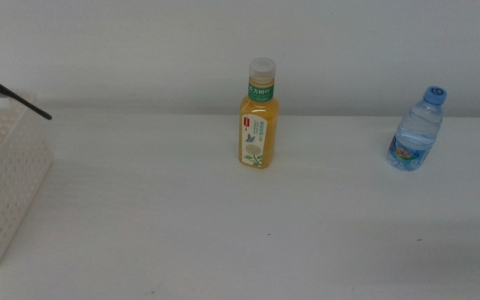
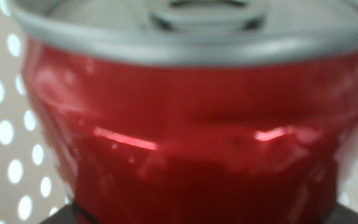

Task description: Use arms to grab the bottles and put them into the dustbin to the left of the table.

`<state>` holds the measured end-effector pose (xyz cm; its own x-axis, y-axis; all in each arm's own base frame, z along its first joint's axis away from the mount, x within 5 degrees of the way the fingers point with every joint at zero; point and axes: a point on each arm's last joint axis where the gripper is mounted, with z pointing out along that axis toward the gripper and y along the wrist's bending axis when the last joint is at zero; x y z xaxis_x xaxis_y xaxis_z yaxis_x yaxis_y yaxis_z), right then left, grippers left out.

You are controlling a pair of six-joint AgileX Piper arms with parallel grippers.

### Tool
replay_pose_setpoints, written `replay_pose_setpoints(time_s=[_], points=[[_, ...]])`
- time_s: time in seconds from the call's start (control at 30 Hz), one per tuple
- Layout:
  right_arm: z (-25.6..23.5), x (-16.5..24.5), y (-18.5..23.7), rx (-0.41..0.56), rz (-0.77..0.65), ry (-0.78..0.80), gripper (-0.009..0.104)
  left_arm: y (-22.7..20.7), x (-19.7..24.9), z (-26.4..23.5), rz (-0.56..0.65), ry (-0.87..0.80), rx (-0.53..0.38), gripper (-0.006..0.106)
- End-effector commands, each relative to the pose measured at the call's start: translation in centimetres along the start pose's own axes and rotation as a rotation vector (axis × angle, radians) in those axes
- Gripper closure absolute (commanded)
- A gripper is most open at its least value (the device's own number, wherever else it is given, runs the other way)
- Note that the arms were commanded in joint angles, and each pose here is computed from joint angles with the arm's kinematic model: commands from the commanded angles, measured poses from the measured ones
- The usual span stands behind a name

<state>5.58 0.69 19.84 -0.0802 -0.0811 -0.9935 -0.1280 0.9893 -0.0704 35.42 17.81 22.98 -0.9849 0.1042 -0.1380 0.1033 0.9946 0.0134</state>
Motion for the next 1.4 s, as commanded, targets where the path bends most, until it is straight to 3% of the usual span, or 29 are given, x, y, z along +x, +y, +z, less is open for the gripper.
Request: replay_pose_setpoints(time_s=[0.0, 0.1, 0.13, 0.17, 0.37, 0.6, 0.8, 0.97, 1.03, 1.17, 1.27, 1.37], points=[[0.0, 1.2, 0.1, 0.004, -0.002, -0.003, 0.016, 0.3, -0.3, -0.4, -0.016, -0.028, -0.013, 0.074], [0.0, 1.2, 0.1, 0.004, -0.002, -0.003, 0.016, 0.3, -0.2, -0.3, -0.016, -0.023, -0.010, 0.045], [0.0, 1.2, 0.1, 0.004, -0.002, -0.003, 0.016, 0.2, -0.2, -0.4, -0.017, -0.019, -0.005, 0.019], [0.0, 1.2, 0.1, 0.004, -0.002, -0.003, 0.016, 0.2, -0.1, -0.6, -0.016, -0.017, -0.003, 0.006], [0.0, 1.2, 0.1, 0.004, -0.002, -0.003, 0.016, -2.1, 0.0, -4.1, -0.015, -0.047, -0.003, 0.007], [0.0, 1.2, 0.1, 0.004, -0.002, -0.003, 0.016, -9.2, 0.7, -12.6, -0.012, -0.228, -0.027, 0.007], [0.0, 1.2, 0.1, 0.004, -0.002, -0.003, 0.016, -17.1, 4.2, -16.4, 0.143, -0.389, -0.009, 0.007], [0.0, 1.2, 0.1, 0.002, -0.002, -0.003, 0.016, -22.2, 9.0, -15.6, 0.261, -0.616, 0.027, 0.007], [0.0, 1.2, 0.1, 0.002, -0.002, -0.003, 0.016, -24.1, 11.0, -14.9, 0.328, -0.787, 0.042, 0.007], [0.0, 1.2, 0.1, 0.002, -0.002, -0.003, 0.016, -26.1, 14.5, -13.4, 0.335, -1.120, 0.123, 0.007], [0.0, 1.2, 0.1, 0.002, -0.002, -0.003, 0.016, -26.6, 16.4, -11.0, 0.312, -1.173, 0.203, 0.007], [0.0, 1.2, 0.1, 0.002, -0.002, -0.003, 0.016, -26.6, 17.3, -8.1, 0.247, -1.120, 0.254, 0.007]])
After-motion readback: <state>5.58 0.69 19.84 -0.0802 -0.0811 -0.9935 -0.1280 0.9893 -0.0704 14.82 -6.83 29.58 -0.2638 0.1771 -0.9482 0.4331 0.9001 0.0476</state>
